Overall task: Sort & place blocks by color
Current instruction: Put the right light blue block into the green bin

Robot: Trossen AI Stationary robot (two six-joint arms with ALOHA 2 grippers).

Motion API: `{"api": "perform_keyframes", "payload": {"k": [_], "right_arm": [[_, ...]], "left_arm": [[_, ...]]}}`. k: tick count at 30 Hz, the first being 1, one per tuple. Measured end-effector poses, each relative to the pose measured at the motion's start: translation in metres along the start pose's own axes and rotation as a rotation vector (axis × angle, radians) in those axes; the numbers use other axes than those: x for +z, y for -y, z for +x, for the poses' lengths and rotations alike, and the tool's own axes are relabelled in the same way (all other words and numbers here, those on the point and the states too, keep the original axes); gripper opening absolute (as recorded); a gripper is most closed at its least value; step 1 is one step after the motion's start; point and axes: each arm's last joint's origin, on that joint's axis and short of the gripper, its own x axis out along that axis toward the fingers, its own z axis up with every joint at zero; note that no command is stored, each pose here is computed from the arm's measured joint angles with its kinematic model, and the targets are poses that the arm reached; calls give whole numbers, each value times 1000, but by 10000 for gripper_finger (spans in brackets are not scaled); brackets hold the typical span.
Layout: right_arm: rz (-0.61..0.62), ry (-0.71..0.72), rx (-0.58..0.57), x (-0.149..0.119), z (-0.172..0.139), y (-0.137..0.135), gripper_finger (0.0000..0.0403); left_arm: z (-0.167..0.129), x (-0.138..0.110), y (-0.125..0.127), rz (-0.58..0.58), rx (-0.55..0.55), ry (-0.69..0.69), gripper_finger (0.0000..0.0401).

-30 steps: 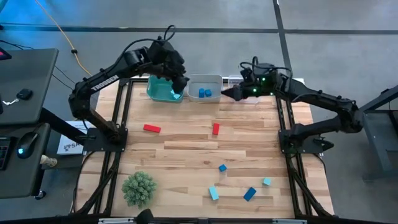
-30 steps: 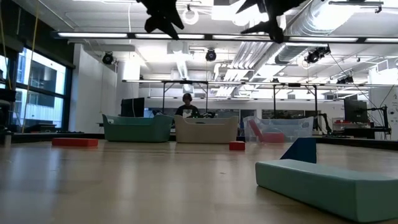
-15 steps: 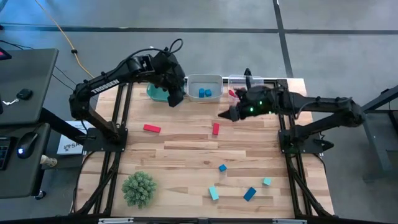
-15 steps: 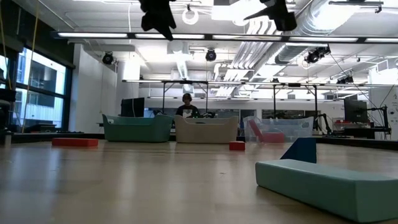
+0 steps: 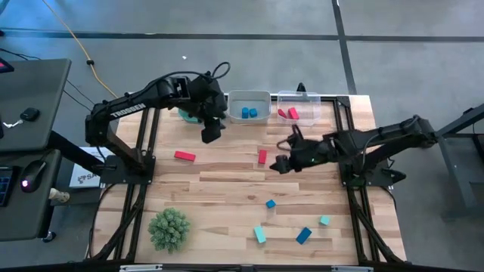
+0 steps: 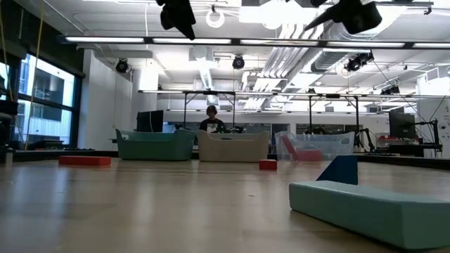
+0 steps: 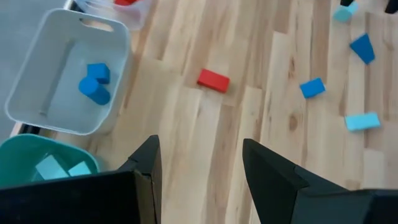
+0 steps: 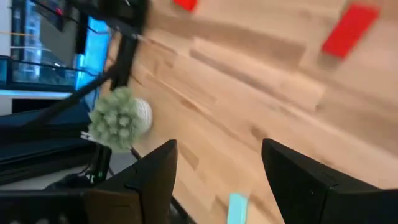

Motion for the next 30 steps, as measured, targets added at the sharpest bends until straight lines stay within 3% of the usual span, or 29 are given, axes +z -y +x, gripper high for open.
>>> {"api": "perform_keyframes", "payload": {"k": [17, 23, 30], "right_arm": [[247, -196, -398, -79, 24, 23, 224], [255, -207, -488, -102, 22, 30, 224], [84, -273, -556, -123, 12, 39, 224]], "left_arm": [[2, 0, 17, 95, -32, -6, 145], [2, 0, 17, 77, -32, -4, 145], [2, 1, 17, 61, -31, 8, 145]]}}
